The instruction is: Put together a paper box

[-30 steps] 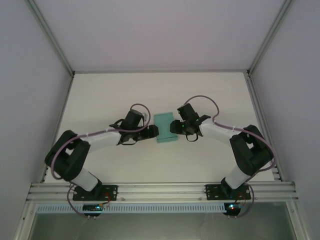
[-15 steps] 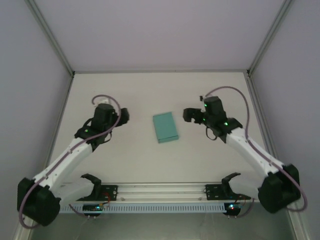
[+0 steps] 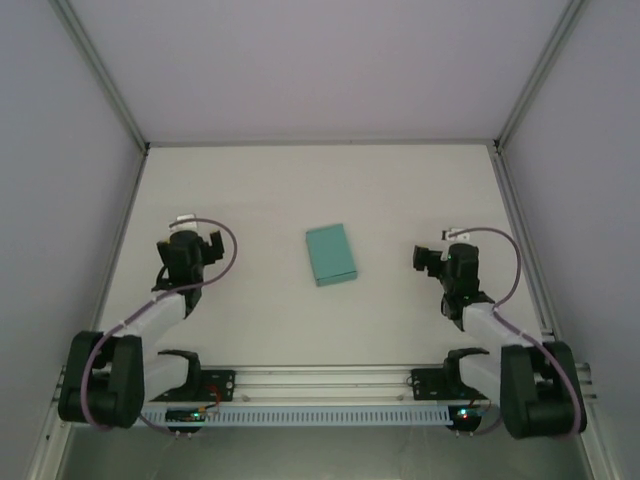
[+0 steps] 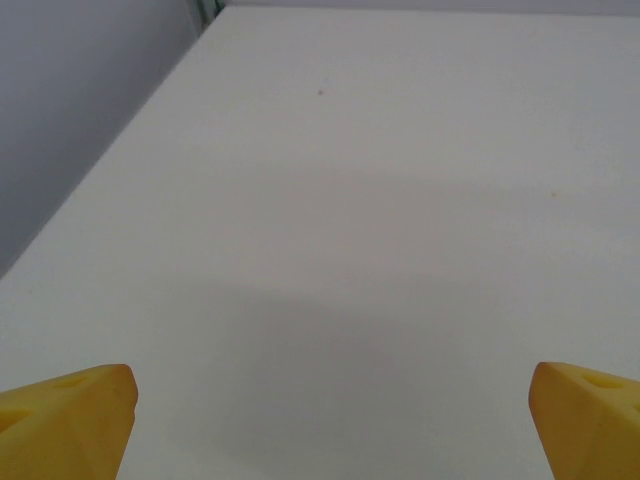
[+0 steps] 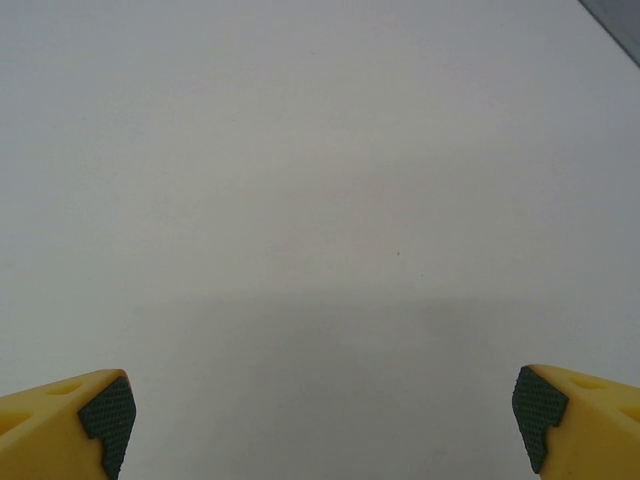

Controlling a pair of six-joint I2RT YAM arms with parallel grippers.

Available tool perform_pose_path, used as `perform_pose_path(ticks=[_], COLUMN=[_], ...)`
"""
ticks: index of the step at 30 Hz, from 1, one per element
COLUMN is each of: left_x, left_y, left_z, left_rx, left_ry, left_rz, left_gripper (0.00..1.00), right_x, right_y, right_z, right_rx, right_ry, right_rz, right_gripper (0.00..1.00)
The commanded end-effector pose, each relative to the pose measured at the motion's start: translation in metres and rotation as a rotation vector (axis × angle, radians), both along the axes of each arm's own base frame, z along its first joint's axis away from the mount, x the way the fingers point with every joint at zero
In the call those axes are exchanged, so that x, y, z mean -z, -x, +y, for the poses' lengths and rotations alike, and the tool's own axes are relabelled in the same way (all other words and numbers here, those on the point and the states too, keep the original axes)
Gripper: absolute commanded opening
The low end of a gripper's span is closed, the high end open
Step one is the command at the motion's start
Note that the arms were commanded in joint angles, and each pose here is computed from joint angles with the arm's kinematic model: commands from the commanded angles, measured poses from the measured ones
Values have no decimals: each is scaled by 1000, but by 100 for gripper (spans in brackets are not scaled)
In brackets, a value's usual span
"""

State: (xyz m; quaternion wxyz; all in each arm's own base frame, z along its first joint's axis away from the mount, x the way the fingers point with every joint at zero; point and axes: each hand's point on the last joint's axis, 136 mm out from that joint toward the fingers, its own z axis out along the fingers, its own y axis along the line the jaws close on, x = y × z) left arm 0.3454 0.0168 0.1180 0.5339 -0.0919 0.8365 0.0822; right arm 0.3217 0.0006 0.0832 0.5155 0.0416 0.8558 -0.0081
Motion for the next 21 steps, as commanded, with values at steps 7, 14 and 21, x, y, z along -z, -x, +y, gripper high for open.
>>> perform_pose_path(ticks=[7,14,21], left_x=[-14,1,18], left_y=[-19,-25,-42], left_z=[-11,10,9], left_rx=[158,119,108], left_ry=[-36,-5,7], left_rz=[-209,-311,-154], left_gripper=[99,99,99], right_x=[-22,0,2], right_y=[-44,-69,-69], right_z=[-8,-1,4], right_rx=[-96,-118,-123], right_ry=[-37,-72,-35], right_rz=[-229,-128,-103], right_gripper=[99,99,99])
